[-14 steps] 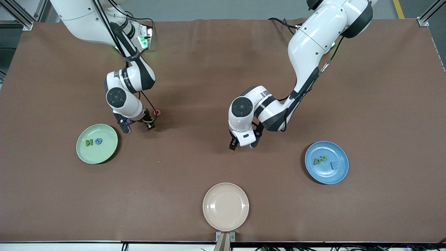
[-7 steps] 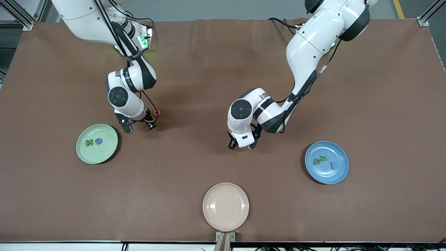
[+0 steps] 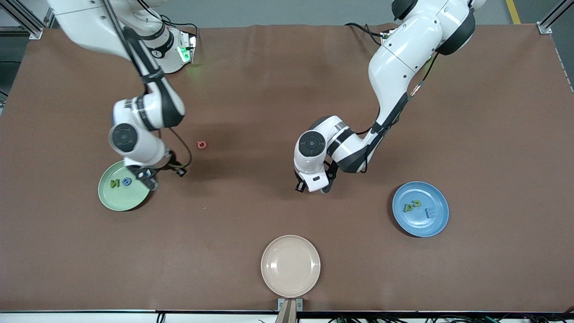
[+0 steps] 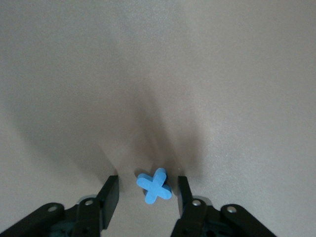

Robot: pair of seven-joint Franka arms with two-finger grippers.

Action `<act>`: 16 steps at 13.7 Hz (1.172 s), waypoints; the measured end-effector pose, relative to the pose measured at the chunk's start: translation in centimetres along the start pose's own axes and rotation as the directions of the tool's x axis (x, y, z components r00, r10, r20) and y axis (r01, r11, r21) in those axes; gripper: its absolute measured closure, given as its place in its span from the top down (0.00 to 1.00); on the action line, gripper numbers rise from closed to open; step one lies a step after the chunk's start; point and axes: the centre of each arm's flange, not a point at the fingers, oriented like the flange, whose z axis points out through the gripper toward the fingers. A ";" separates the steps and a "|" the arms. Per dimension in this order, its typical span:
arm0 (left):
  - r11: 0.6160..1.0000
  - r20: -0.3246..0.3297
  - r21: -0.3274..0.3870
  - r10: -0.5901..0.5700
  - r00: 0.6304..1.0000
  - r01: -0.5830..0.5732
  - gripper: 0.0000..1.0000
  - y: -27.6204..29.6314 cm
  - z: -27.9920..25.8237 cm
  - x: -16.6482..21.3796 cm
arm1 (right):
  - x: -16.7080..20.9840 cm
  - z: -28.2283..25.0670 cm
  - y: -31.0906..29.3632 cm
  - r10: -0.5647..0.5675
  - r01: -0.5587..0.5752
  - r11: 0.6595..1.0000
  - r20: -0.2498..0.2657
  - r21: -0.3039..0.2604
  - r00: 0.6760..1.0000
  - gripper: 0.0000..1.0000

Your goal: Sort upper and lower case letters into plates

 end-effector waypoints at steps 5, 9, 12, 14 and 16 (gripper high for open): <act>1.000 0.006 -0.005 0.009 1.000 -0.009 0.30 0.2 -0.2 0.1 | 8.7 -1.5 7.7 -0.326 0.327 0.945 -0.032 0.019 0.945 0.28; 1.000 0.007 -0.005 0.025 1.000 -0.025 0.26 0.2 -0.2 0.0 | 12.6 1.5 9.4 -0.414 0.414 0.910 -0.023 0.017 0.910 0.28; 0.999 0.007 -0.019 0.046 0.999 -0.046 0.26 0.7 -0.9 0.1 | 14.6 3.5 9.4 -0.407 0.408 0.913 -0.016 0.018 0.913 0.28; 0.994 -0.008 -0.031 0.103 0.995 -0.103 0.26 1.2 -2.5 0.5 | 15.5 5.0 9.7 -0.399 0.399 0.917 -0.003 0.019 0.917 0.28; 0.986 -0.047 -0.044 0.161 0.986 -0.164 0.26 2.1 -5.7 2.4 | 15.8 5.8 9.6 -0.398 0.398 0.917 0.005 0.019 0.917 0.33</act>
